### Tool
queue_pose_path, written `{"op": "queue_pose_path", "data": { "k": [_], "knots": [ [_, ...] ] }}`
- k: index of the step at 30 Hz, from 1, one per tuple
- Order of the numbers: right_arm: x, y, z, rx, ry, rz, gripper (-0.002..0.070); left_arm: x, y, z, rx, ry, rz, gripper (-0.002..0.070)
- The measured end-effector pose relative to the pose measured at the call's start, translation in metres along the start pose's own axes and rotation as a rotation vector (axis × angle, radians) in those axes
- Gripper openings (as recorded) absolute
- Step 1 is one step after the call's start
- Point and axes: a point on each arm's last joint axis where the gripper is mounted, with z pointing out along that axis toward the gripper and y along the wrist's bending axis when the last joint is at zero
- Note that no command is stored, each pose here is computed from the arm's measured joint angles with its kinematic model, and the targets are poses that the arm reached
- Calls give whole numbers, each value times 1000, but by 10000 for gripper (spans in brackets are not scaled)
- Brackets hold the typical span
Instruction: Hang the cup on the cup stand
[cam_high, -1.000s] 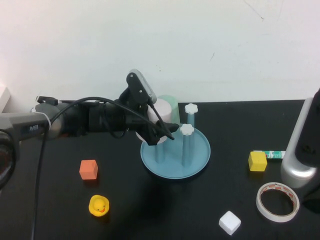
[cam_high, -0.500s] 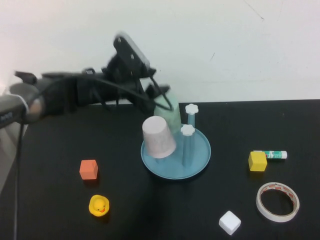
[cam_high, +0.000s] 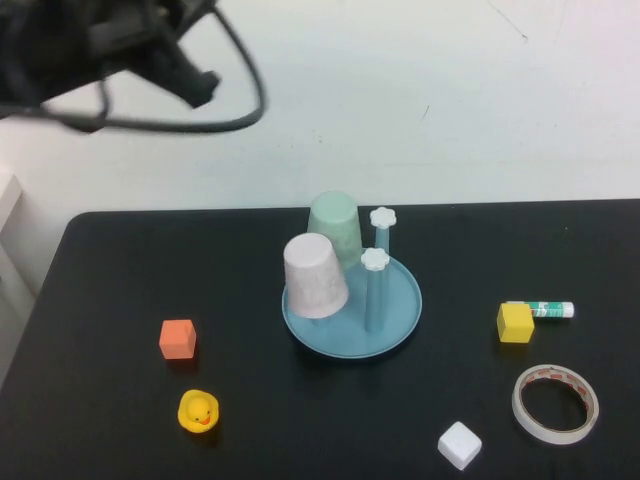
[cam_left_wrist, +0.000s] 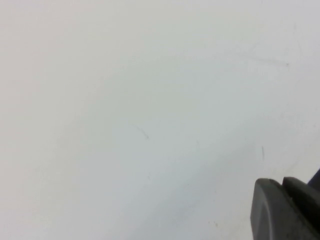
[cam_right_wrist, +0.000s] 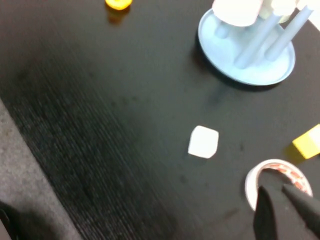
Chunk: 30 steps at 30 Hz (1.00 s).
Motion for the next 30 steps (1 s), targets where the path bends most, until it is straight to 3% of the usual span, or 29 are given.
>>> {"op": "queue_pose_path", "data": {
  "k": [7, 18, 26, 30],
  "knots": [
    [33, 11, 3, 2, -41, 7, 5, 5, -30, -80, -11, 15, 0, 0],
    [40, 12, 3, -9, 2, 16, 0, 71, -90, -163, 6, 79, -56, 0],
    [40, 12, 3, -10, 3, 17, 0, 98, -109, -199, -76, 48, -85, 0],
    [40, 12, 3, -10, 3, 19, 0, 109, -113, -214, -149, 32, -28, 0]
  ]
}}
